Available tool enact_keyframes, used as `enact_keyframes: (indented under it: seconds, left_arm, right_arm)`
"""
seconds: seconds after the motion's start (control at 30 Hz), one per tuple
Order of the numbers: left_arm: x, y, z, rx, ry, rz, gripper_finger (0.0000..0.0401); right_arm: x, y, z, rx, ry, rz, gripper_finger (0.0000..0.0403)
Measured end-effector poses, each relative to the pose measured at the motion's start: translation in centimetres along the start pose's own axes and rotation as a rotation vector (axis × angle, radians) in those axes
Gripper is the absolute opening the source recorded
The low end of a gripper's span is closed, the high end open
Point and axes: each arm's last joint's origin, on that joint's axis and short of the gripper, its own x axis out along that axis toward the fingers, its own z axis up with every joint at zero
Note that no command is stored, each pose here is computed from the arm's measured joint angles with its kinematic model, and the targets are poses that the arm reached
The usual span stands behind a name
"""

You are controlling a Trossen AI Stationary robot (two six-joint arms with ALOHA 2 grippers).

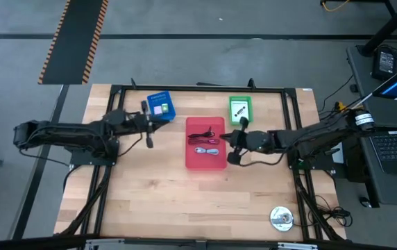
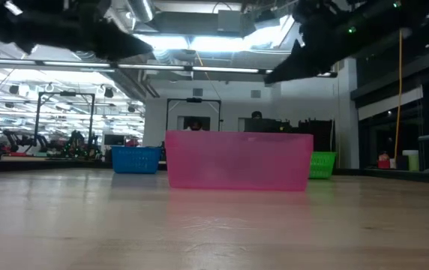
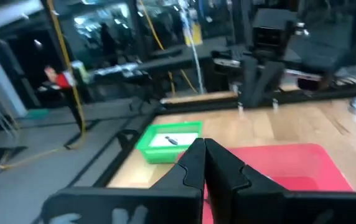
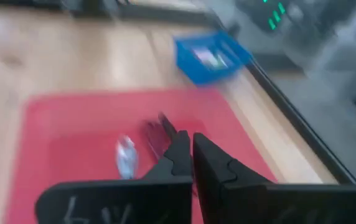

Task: Pick and place items into bin
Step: Return to Home Position

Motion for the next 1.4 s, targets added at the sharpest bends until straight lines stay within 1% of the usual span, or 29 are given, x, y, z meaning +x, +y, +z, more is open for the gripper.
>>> enact_keyframes:
  seconds: [0.1, 0.23, 0.37, 0.47, 0.57, 0.67, 0.73, 0.8, 0.87, 1.0, 1.23, 1.4]
  left_arm:
    - [-1.3, -0.1, -1.2, -0.001, -0.032, 0.019, 0.0002]
    - [-2.7, -0.2, -2.3, -0.003, -0.061, 0.035, 0.0002]
    - [-4.0, -0.2, -2.6, 0.004, -0.084, 0.059, 0.0002]
    - [-4.9, -0.1, -2.6, 0.008, -0.070, 0.061, 0.0002]
    - [-5.4, -0.1, -2.8, -0.013, -0.048, 0.071, 0.0002]
    - [-5.6, -0.2, -3.3, -0.021, -0.040, 0.069, 0.0002]
    - [-5.6, -0.3, -3.9, -0.022, -0.028, 0.067, 0.0002]
    - [-5.5, -0.5, -4.9, -0.029, -0.032, 0.067, 0.0002]
    - [-5.6, -0.7, -5.8, -0.029, -0.039, 0.069, 0.0002]
    - [-5.6, -0.6, -6.3, -0.015, -0.057, 0.082, 0.0002]
    - [-5.7, 0.1, -6.9, -0.031, 0.003, 0.128, 0.0002]
    - [-5.8, 0.6, -7.0, -0.050, 0.004, 0.150, 0.0002]
  right_arm:
    - [0.0, 0.2, -0.5, 0.006, -0.091, 0.054, 0.0000]
    - [0.1, 0.2, -0.7, 0.013, -0.108, 0.061, 0.0000]
    - [0.0, 0.0, -0.7, 0.017, -0.111, 0.055, 0.0000]
    - [-0.3, -0.2, -0.4, 0.026, -0.127, 0.055, 0.0000]
    - [-0.5, -0.3, -0.2, 0.027, -0.138, 0.055, 0.0000]
    - [-0.5, -0.3, -0.2, 0.001, -0.139, 0.054, 0.0000]
    - [-0.5, -0.2, -0.4, 0.033, -0.152, 0.067, 0.0000]
    - [-0.5, -0.2, -1.1, 0.051, -0.181, 0.093, 0.0000]
    - [-0.6, -0.2, -1.8, 0.055, -0.226, 0.094, 0.0000]
    - [-1.3, -0.6, -2.9, 0.060, -0.251, 0.095, 0.0000]
    - [-4.3, -2.1, -3.5, 0.084, -0.322, 0.142, 0.0000]
    - [-6.2, -3.2, -5.4, 0.105, -0.363, 0.142, 0.0000]
